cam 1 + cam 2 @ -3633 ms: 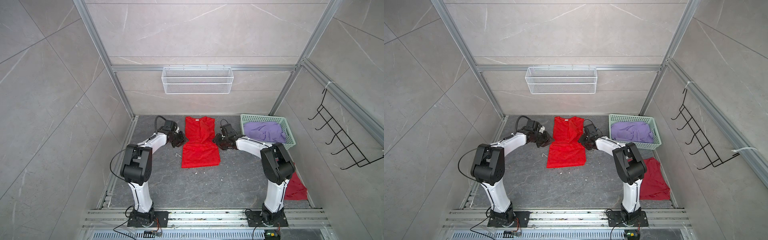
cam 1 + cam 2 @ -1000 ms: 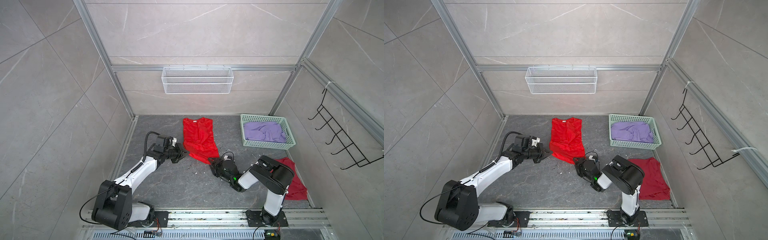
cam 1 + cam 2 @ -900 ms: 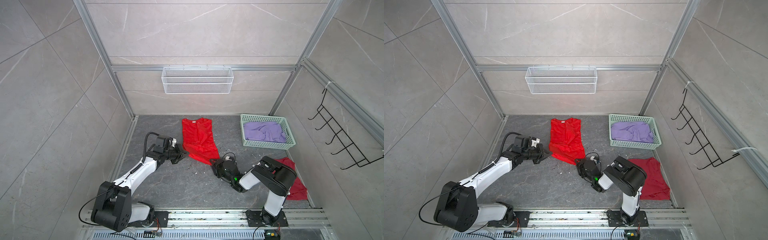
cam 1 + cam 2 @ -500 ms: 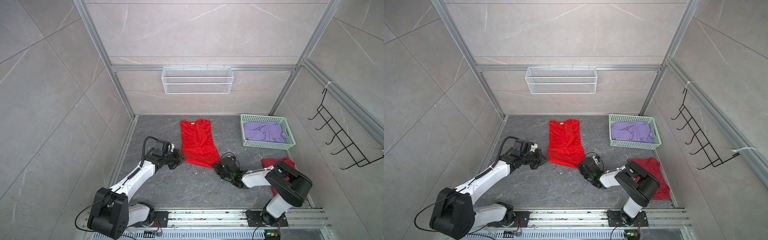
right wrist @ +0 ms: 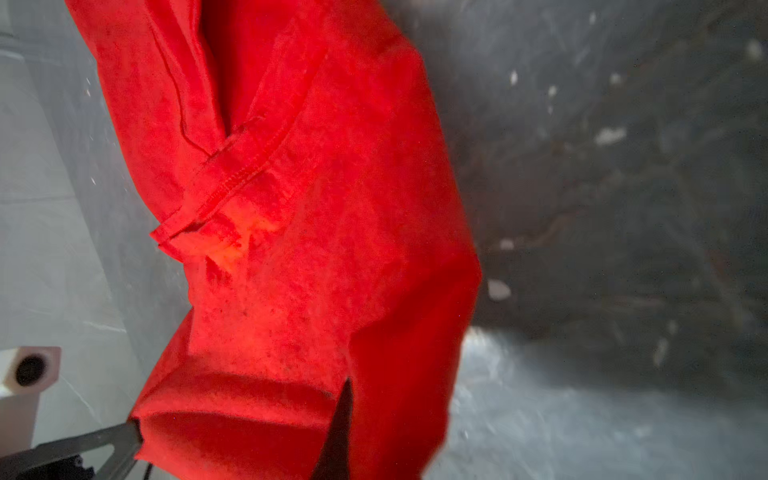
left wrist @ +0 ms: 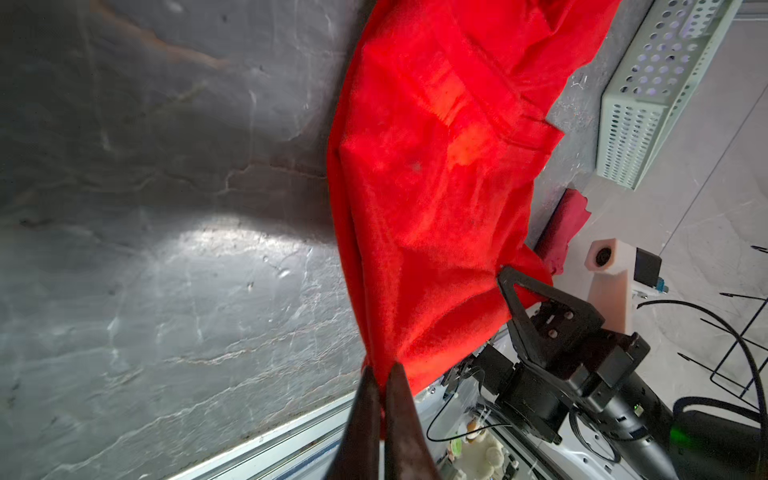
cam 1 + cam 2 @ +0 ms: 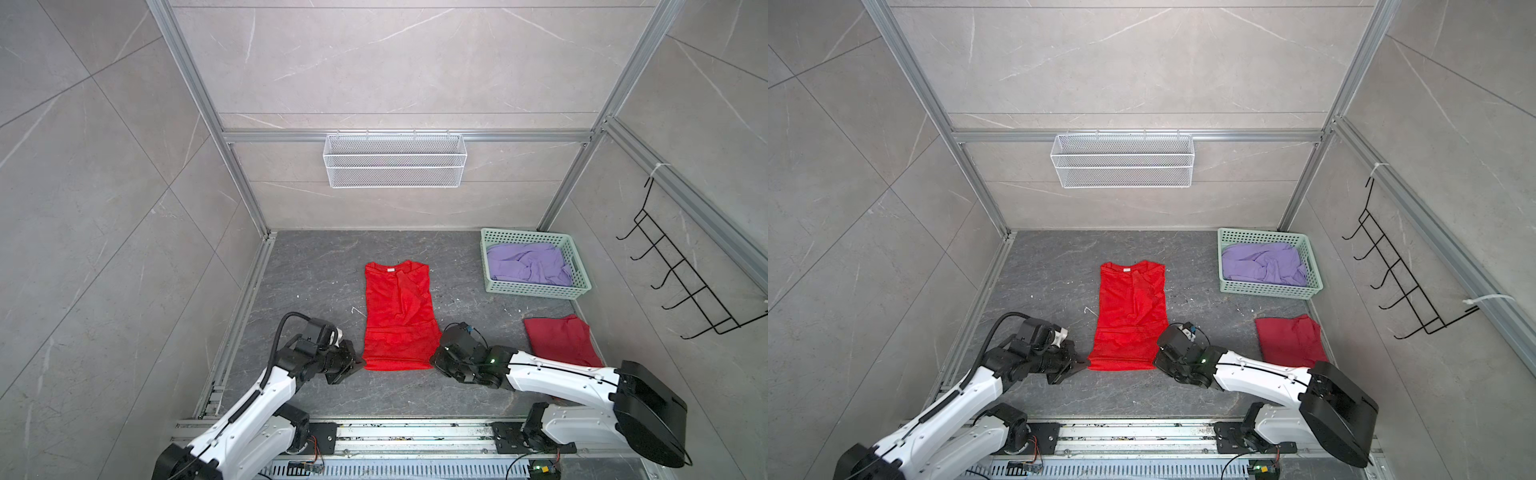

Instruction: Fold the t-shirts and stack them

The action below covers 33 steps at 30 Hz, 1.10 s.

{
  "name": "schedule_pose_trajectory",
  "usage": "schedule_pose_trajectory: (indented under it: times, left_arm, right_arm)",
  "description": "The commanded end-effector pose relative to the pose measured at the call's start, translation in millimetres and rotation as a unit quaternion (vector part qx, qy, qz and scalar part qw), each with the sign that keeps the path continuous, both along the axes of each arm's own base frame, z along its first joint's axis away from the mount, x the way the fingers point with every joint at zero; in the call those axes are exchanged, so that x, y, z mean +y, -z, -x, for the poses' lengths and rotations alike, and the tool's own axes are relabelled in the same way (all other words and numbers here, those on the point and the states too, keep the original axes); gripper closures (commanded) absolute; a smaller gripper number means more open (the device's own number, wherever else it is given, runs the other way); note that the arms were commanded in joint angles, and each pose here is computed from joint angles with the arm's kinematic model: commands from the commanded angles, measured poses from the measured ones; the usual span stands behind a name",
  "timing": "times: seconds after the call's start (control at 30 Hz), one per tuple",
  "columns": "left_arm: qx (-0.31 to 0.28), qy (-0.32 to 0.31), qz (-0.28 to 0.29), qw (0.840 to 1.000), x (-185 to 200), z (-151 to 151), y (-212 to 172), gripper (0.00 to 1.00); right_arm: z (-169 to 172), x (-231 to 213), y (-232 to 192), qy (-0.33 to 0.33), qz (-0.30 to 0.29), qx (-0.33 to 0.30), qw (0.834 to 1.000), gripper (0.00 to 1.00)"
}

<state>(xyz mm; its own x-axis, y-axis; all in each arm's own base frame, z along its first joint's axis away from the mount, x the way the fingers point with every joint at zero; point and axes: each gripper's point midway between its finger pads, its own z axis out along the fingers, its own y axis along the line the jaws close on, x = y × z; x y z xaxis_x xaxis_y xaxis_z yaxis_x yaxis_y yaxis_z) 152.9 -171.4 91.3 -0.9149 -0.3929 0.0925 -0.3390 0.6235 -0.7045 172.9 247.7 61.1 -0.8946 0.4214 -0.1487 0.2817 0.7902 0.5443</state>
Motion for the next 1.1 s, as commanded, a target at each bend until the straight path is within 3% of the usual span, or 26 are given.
schedule_pose_trajectory:
  times: [0.0,0.2,0.33,0.47,0.8,1.07]
  left_arm:
    - [0.017,-0.022,0.029,0.999,-1.4,10.8,-12.5,1.0]
    - [-0.044,-0.005,0.051,0.998,-11.5,-7.2,-62.6,1.0]
    - [-0.099,0.025,0.076,0.992,-30.5,-33.8,-103.6,1.0]
    - [-0.129,0.052,0.067,0.988,-45.1,-62.2,-120.2,1.0]
    - [-0.175,0.043,0.051,0.982,-48.2,-138.2,-136.3,1.0]
    - [-0.155,0.036,0.057,0.986,-42.5,-190.1,-116.3,1.0]
  right_arm:
    - [23.9,-29.3,-5.1,-0.014,0.083,0.013,0.996,1.0]
    - [7.8,-15.3,-59.1,-0.031,0.065,-0.057,0.996,0.99]
    - [-11.5,3.4,-90.3,-0.044,0.052,-0.108,0.992,0.97]
    - [-31.6,14.4,-105.4,-0.042,0.037,-0.132,0.99,0.94]
    - [-103.3,21.8,-101.5,-0.015,-0.037,-0.103,0.994,0.91]
    - [-157.9,35.1,-81.7,-0.008,-0.07,-0.063,0.996,0.89]
